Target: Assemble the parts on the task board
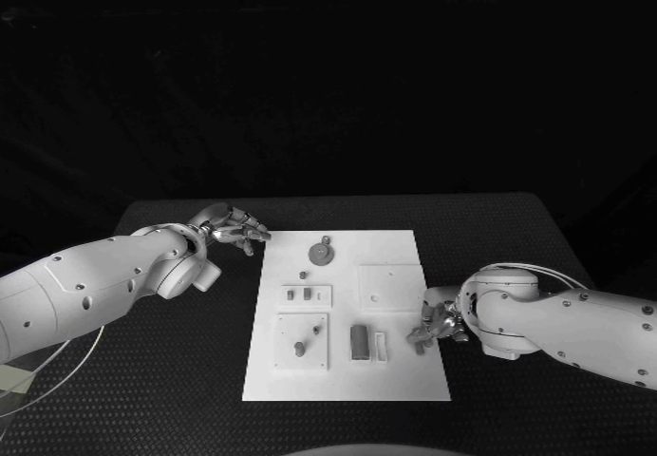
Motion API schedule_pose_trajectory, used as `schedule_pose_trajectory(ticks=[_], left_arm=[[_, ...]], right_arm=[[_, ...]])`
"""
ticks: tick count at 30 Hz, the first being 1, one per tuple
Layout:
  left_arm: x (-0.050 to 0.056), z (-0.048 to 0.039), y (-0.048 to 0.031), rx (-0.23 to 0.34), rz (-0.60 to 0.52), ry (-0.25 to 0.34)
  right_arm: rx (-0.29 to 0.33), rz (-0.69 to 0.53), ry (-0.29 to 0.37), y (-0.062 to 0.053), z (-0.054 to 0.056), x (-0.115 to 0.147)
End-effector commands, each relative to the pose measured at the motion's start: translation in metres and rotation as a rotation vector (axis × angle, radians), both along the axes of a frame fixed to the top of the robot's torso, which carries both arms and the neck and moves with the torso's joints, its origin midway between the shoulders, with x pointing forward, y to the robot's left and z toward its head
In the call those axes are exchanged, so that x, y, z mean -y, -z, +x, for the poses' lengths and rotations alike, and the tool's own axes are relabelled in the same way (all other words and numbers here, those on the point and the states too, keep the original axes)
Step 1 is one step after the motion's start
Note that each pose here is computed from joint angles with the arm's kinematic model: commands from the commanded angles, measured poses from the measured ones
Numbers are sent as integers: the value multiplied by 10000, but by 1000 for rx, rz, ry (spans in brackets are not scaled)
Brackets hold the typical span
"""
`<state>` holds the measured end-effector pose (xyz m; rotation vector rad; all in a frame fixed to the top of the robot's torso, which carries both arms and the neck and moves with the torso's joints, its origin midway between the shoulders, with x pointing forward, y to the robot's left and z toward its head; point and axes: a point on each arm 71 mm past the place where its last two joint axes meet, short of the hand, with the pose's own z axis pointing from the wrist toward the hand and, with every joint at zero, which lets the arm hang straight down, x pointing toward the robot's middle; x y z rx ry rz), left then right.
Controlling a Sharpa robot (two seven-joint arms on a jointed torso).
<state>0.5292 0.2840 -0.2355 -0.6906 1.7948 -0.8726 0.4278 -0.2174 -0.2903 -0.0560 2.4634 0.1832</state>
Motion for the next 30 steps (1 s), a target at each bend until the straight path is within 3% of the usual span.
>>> schedule_pose_trajectory(ticks=[1,9,18,30], left_arm=[[20,-2,-7,-2,-10,10],[20,-3,-7,-3,-10,10],[13,-4,-7,-3,-9,8],[7,-6,-6,-5,-8,7]], right_arm=[[-7,-103,-72,158,-81,-7],[39,-163,-140,208,-105,-79],[41,-151,-136,207,-113,-89],[-43,63,27,222,-137,-71]])
